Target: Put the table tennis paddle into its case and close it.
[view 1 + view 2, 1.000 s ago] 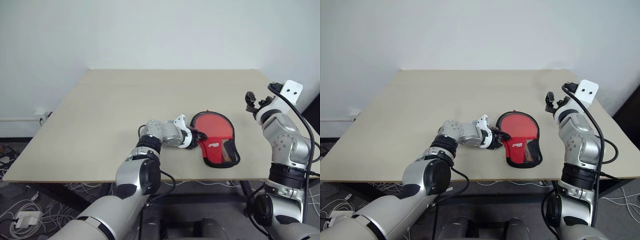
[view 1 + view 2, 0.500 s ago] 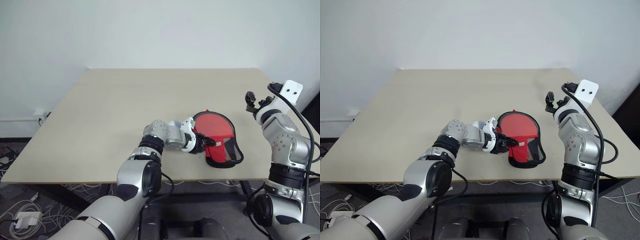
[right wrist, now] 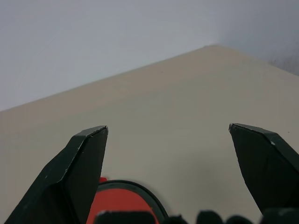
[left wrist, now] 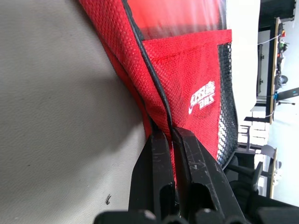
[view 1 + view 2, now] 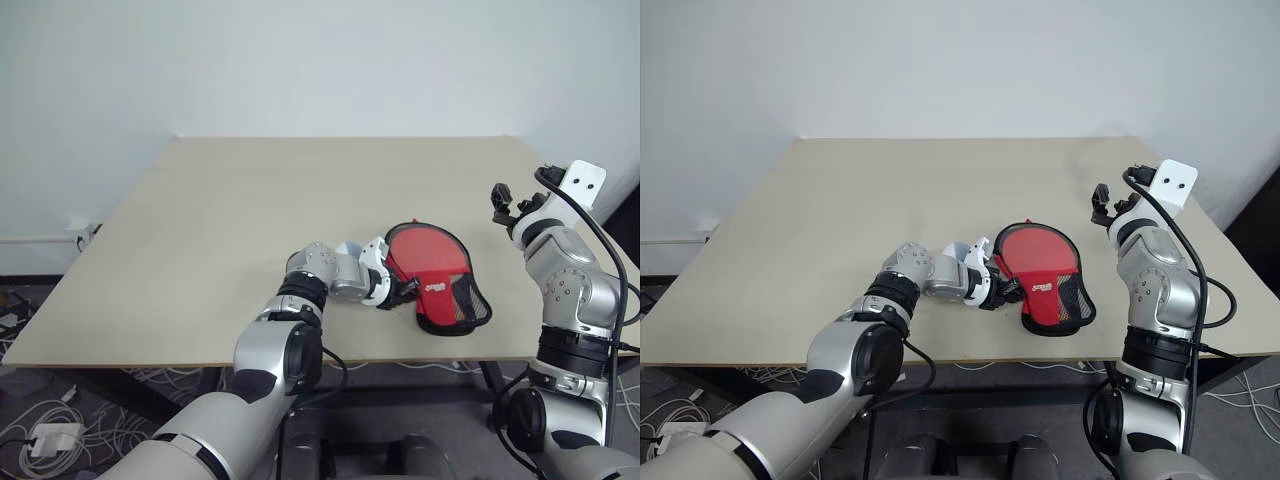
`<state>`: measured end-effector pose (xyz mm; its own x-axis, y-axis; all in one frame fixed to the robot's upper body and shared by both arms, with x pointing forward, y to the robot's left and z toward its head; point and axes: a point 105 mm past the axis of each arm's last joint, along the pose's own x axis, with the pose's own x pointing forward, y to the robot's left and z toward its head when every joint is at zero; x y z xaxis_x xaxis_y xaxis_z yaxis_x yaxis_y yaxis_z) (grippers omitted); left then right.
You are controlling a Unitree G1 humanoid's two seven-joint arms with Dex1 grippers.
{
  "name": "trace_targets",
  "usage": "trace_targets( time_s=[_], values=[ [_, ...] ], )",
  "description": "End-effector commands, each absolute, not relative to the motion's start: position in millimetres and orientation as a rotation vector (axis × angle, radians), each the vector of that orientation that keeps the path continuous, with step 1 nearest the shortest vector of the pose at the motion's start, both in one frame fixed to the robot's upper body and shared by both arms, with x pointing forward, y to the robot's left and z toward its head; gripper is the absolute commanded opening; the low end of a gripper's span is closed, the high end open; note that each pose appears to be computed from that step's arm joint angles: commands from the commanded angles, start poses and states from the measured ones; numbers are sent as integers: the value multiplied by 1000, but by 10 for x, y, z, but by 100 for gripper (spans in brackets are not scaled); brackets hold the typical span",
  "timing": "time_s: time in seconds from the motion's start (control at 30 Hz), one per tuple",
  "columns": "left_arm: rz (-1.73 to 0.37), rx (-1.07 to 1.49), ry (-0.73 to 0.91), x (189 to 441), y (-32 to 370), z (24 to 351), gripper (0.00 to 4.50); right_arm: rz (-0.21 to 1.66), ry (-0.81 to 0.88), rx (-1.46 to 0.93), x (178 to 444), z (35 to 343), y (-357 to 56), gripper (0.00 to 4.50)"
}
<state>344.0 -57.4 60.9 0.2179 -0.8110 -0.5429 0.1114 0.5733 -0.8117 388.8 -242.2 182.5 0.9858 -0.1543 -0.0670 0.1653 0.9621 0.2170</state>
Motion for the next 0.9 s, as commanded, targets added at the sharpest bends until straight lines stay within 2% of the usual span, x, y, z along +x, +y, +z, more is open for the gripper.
trace_targets(
  time_s=[0.03,0.27,0.37,0.6,0.9],
  values=[
    [-784,-752,1210,3316,-742,624,6,-164,-13,214,3889,1986,-2420,450],
    [-770,-673,1264,3302,-480,677,6,-150,-17,223,3900,1985,-2376,450],
    [-757,-633,1312,3234,-224,682,6,-146,-21,226,3907,1996,-2365,450],
    [-666,-636,1316,3185,225,533,6,-136,-23,233,3924,1996,-2348,450],
    [-693,-655,1264,3146,145,633,6,-117,-19,226,3968,1996,-2305,450]
  ],
)
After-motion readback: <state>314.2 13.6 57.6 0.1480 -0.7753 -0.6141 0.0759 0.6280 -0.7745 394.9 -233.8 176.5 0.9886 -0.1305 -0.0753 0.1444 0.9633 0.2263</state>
